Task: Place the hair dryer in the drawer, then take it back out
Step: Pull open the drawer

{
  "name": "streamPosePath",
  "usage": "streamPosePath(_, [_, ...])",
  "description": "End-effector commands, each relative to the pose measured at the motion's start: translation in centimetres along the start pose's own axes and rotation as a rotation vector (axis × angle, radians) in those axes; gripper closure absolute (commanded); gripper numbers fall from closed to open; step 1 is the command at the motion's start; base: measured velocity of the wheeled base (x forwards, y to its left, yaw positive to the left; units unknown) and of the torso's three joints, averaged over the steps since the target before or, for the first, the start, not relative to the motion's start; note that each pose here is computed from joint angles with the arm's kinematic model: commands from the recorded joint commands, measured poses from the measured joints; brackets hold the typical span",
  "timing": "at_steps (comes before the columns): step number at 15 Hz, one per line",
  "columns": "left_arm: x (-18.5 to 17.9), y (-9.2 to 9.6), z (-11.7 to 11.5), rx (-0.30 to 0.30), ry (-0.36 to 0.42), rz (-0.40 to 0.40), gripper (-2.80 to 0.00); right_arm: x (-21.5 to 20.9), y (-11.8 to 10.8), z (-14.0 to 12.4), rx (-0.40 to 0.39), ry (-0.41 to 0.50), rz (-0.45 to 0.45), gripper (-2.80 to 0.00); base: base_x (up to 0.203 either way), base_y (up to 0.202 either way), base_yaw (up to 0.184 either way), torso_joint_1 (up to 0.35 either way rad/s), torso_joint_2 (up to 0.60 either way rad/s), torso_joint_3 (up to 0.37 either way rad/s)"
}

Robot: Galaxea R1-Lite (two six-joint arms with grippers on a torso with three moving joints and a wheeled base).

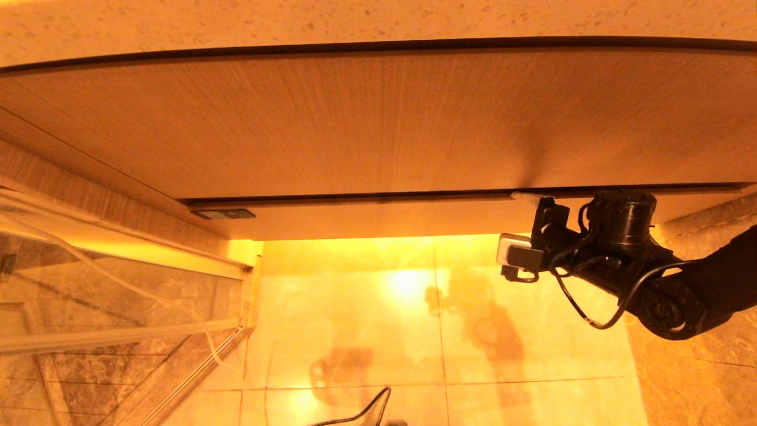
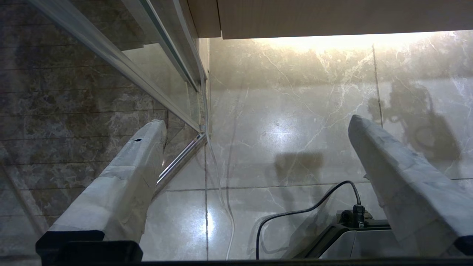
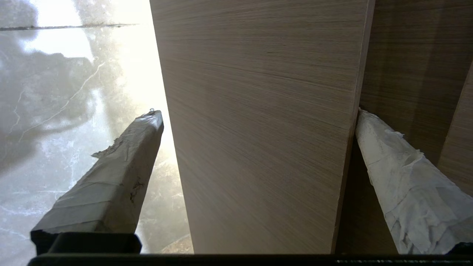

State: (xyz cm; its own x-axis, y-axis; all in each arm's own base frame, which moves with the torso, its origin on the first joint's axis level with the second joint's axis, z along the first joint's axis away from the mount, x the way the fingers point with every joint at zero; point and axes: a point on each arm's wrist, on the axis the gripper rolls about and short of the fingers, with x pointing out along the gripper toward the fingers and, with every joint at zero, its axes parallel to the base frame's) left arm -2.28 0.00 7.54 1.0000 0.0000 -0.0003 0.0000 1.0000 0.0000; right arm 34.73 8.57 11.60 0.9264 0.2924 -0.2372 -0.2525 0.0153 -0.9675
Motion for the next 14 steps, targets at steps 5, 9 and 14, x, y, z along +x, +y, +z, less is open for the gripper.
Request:
streamPosePath(5, [0.0, 0.0, 0.0, 0.0, 0.0, 0.0, -2.8, -0.02, 0.24, -0.02, -0.011, 0.003, 0.022, -2.8, 0.0, 0.0, 0.0, 0.0, 0.0, 0.0])
streamPosePath(9, [0.0, 0.0, 0.0, 0.0, 0.0, 0.0, -2.8, -0.45, 0.45, -0.06, -0.018, 0.046, 0.06, -2.8, 0.0, 0.0, 0.0, 0.0, 0.0, 0.0])
streamPosePath(14, [0.0, 0.0, 0.0, 0.0, 0.0, 0.0, -2.8, -0.72, 0.33, -0.03, -0.018, 0.054, 0.074, -2.8, 0.0, 0.0, 0.0, 0.0, 0.0, 0.0])
